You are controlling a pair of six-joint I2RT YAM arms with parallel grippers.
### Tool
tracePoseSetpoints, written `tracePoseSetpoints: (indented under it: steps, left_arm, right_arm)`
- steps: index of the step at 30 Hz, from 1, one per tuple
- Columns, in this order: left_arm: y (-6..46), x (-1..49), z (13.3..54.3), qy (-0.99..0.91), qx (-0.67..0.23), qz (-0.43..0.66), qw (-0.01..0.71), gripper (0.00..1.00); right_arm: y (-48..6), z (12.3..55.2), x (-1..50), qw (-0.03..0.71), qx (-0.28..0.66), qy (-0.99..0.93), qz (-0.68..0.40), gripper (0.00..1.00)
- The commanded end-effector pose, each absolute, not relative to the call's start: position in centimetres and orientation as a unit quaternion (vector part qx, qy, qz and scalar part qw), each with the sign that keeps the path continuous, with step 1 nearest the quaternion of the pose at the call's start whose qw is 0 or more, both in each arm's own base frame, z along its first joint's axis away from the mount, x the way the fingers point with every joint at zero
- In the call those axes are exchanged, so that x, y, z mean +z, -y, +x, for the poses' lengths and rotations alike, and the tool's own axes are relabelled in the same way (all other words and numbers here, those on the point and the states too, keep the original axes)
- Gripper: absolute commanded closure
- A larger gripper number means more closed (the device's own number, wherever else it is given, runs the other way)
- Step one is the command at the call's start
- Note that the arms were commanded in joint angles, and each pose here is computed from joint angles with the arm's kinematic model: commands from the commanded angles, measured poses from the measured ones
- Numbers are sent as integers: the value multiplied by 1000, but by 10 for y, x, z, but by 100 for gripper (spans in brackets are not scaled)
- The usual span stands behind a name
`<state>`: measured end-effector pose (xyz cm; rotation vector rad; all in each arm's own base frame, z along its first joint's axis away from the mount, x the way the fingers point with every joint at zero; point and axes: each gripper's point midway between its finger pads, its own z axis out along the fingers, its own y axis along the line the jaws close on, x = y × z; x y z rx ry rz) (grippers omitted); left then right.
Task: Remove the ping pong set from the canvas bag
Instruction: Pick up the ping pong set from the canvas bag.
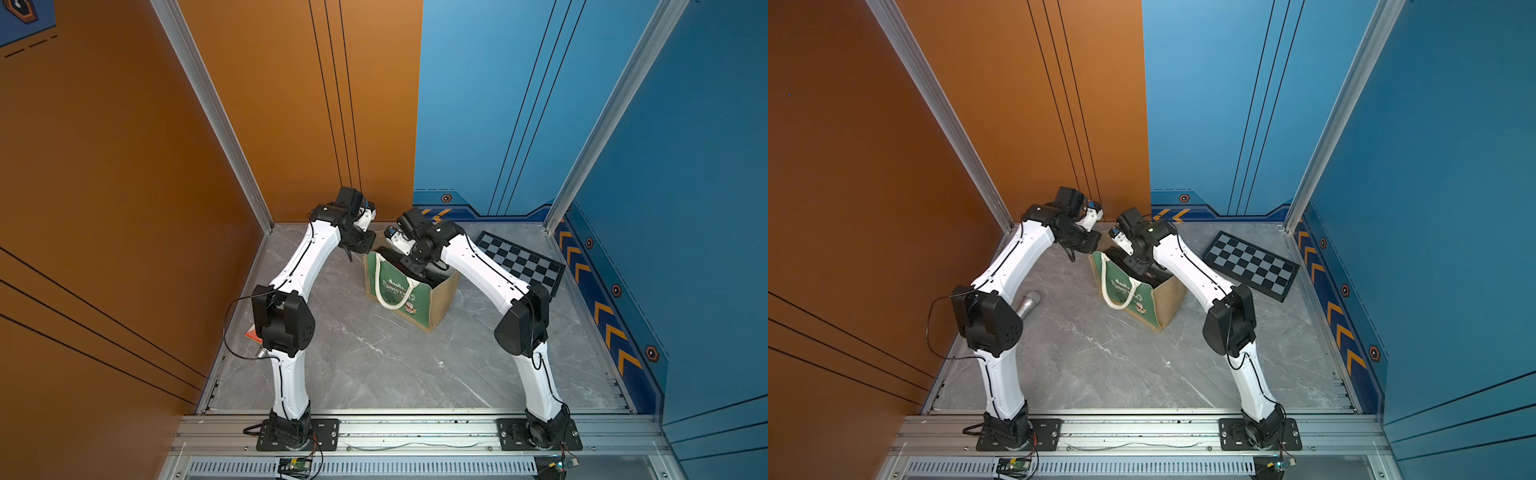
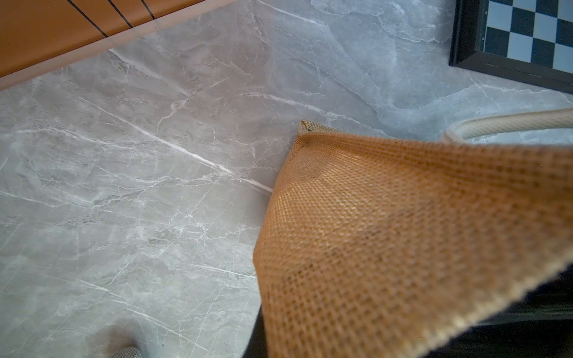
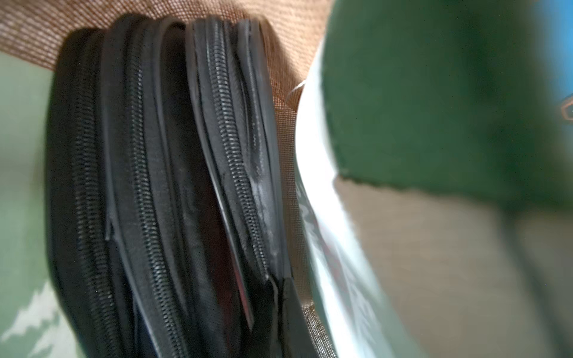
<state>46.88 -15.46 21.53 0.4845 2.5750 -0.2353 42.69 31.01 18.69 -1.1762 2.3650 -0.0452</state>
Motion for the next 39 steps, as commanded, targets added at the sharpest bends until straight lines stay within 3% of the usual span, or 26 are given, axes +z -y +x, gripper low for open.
tracePoseSetpoints:
  steps: [1, 10, 17, 31, 39]
  left_arm:
    - [154, 250, 492, -928, -85, 167, 322, 100]
    - [168, 253, 490, -918, -138, 166, 334, 100]
    - [172, 274, 493, -861, -139, 173, 458, 100]
    - [167, 274, 489, -886, -117, 148, 424, 100]
    - [163, 268, 510, -908, -94, 124, 389, 100]
  right_arm:
    - [-293, 422, 179, 216, -37, -877, -428, 100]
    - [-286, 410, 281, 337, 1, -849, -407, 100]
    - [-273, 403, 293, 353, -6, -849, -392, 100]
    - [-274, 389, 302, 368, 24, -847, -382, 100]
    - [-272, 365, 375, 442, 65, -815, -369, 100]
